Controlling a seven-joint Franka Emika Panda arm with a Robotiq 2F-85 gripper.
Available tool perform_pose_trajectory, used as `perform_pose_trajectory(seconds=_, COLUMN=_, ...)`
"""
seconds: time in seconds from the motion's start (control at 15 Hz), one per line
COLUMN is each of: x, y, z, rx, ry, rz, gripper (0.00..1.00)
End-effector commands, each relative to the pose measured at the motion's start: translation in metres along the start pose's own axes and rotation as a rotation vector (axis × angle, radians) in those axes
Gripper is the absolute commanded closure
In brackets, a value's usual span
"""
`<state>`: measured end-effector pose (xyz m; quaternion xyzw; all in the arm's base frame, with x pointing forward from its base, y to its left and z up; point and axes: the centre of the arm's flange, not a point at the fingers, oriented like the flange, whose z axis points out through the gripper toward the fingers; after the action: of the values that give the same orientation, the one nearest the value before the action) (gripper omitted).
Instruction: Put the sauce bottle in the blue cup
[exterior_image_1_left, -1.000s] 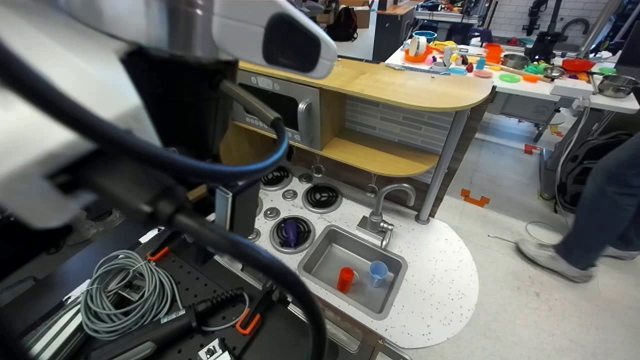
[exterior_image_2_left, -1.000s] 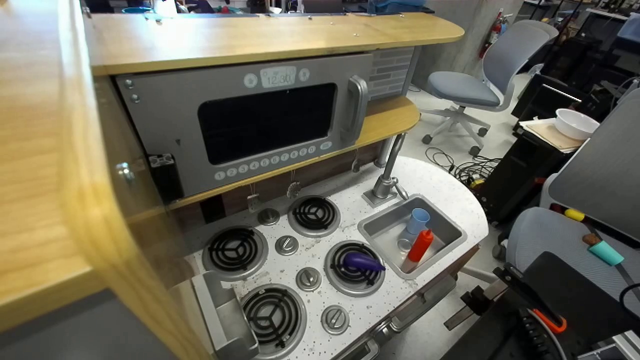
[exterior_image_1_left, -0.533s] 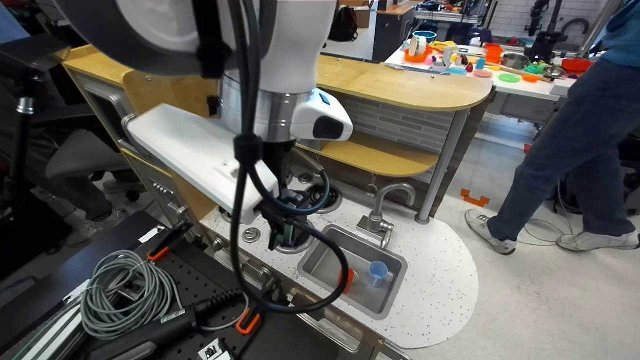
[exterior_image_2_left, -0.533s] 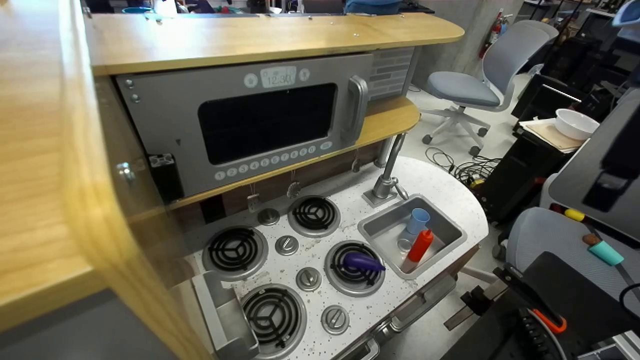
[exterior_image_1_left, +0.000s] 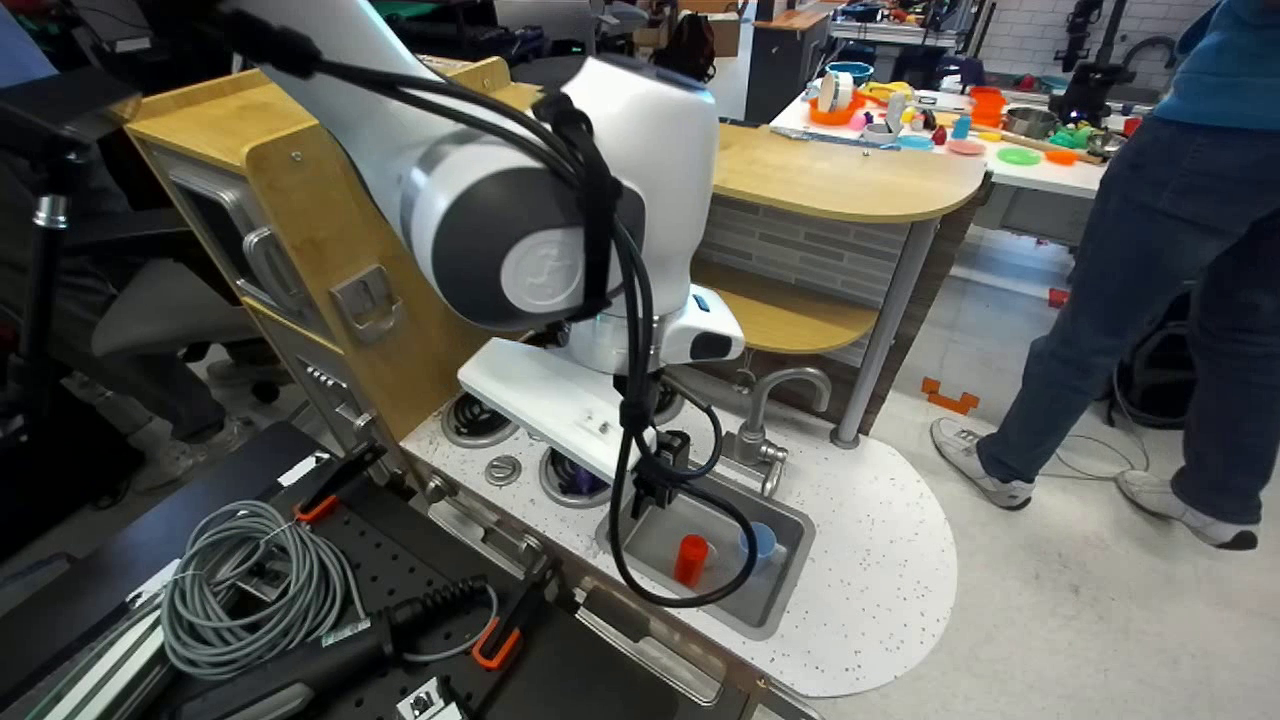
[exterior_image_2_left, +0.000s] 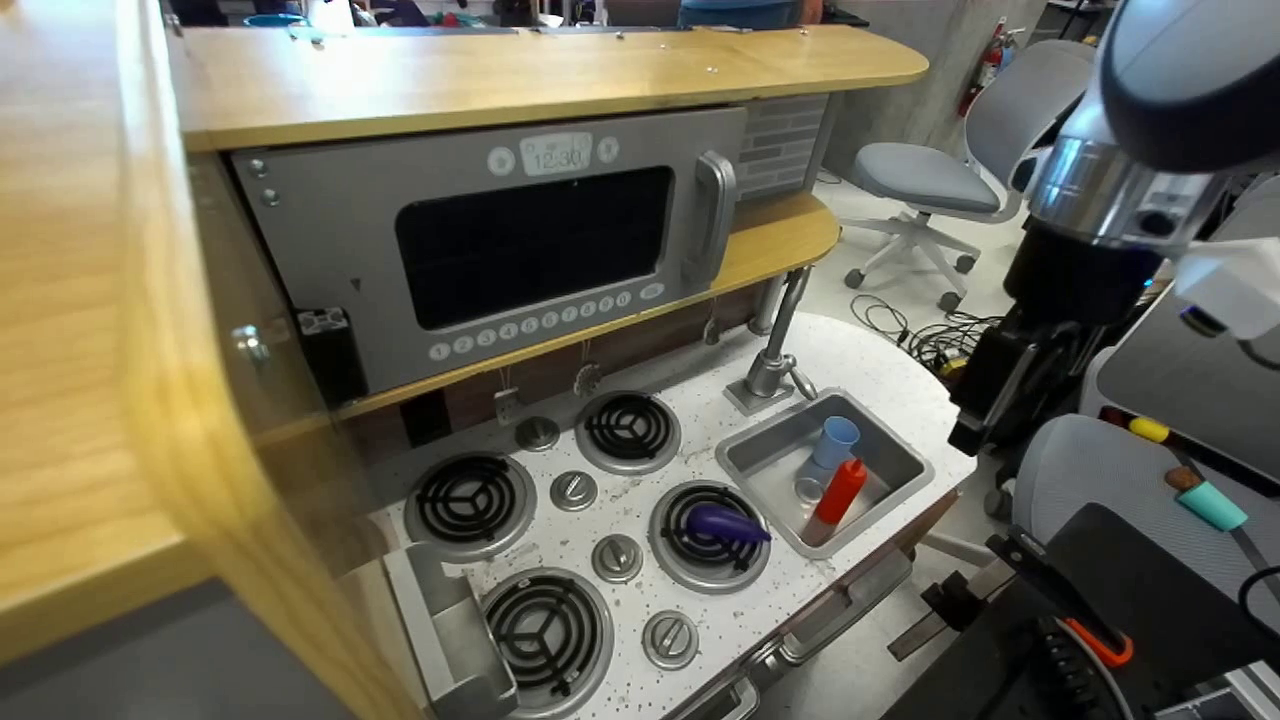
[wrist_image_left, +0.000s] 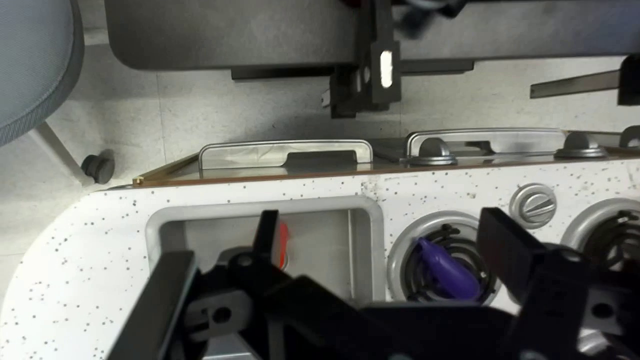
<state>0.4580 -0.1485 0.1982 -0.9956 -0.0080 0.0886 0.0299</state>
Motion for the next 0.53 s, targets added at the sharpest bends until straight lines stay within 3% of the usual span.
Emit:
perform_pose_trajectory(seconds=0.0, x=0.051, y=0.026, z=0.041, rx=0.000, ry=0.026, rz=0.068, gripper=0.00)
perform_pose_trajectory(seconds=0.47, x=0.095, y=0.057, z=0.104, rx=-0.008, ry=0.055, rz=0.122, gripper=0.00)
